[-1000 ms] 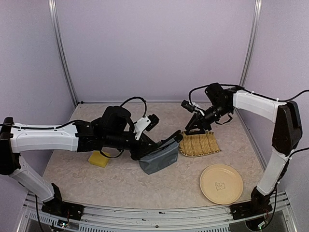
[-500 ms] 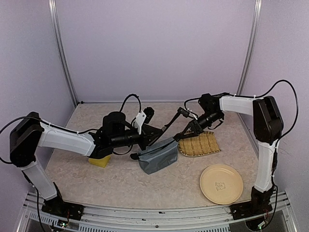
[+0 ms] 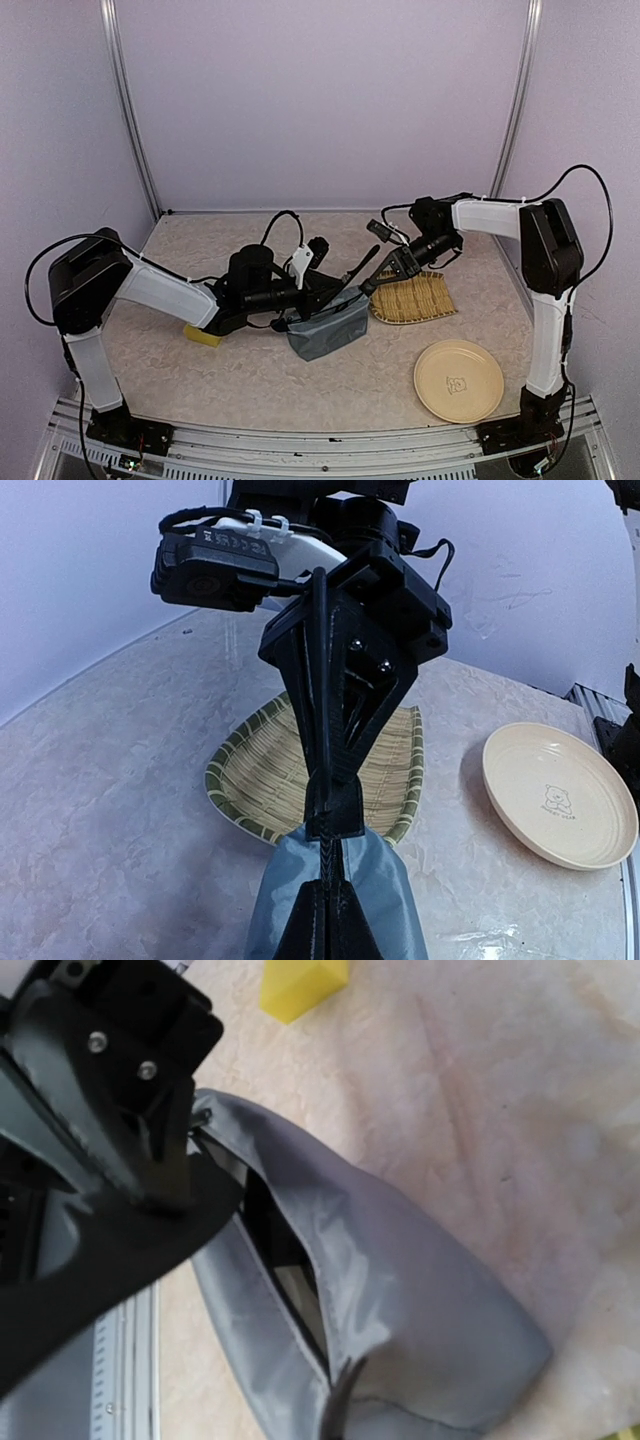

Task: Sort the hair-cutting tools
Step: Hold the kit bag at the center of the board.

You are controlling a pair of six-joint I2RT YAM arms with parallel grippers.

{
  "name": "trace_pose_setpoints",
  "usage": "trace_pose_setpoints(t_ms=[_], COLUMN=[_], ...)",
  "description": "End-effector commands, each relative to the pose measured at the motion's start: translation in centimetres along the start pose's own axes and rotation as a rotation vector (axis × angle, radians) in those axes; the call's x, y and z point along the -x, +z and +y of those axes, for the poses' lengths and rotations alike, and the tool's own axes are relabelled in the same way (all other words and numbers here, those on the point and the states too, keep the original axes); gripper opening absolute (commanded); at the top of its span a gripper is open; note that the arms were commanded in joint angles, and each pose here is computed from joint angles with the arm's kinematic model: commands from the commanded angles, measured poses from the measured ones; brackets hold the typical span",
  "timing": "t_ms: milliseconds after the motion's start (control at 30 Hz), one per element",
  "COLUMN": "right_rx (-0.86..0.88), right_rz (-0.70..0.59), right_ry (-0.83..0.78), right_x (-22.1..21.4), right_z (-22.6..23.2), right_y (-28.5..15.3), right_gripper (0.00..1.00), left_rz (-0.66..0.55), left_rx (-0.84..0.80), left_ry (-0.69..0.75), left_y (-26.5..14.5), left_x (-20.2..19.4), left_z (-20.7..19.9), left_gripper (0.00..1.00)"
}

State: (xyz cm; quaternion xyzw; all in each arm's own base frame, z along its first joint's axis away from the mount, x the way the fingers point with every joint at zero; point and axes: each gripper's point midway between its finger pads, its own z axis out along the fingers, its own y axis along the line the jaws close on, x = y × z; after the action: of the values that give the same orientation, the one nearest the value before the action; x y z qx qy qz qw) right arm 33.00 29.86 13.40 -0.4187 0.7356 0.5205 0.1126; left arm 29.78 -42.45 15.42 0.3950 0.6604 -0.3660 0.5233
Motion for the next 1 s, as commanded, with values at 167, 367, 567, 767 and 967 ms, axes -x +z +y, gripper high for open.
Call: trace_pose_setpoints(t_ms=[167,367,567,767,967], right_rx=[0.058,0.064,0.07,0.071,0.066], right_rz=[-0.04,-0.041,-0.05,-0.055,-0.059], right_ry=[-0.001,-0.003,-0.007,-0.01,-0.022], right_x=[1.3,1.2,1.2,1.3,1.4], right_z=[0.9,1.0,1.1,1.3,1.5], right_y=[-0.3,-0.4,-0.6,-0.7,-0.9], right_gripper=[0.03,0.03,0.03,0.03,0.02], left_rz=[-0.023,0.026,0.064,0.106,0.187], left_rx=[0.014,0.023,0.041,0.06,0.091], left_ry=[0.028,0.011,-0.011,-0.018,0.009], left_y=[0.7,-0.2,-1.3,-2.2,-2.8], left_x=[0.6,-1.2,-2.7,-3.7,-4.3], left_z=[0.8,0.7,0.5,0.3,-0.2], left_gripper=[0.0,0.0,0.0,0.0,0.0])
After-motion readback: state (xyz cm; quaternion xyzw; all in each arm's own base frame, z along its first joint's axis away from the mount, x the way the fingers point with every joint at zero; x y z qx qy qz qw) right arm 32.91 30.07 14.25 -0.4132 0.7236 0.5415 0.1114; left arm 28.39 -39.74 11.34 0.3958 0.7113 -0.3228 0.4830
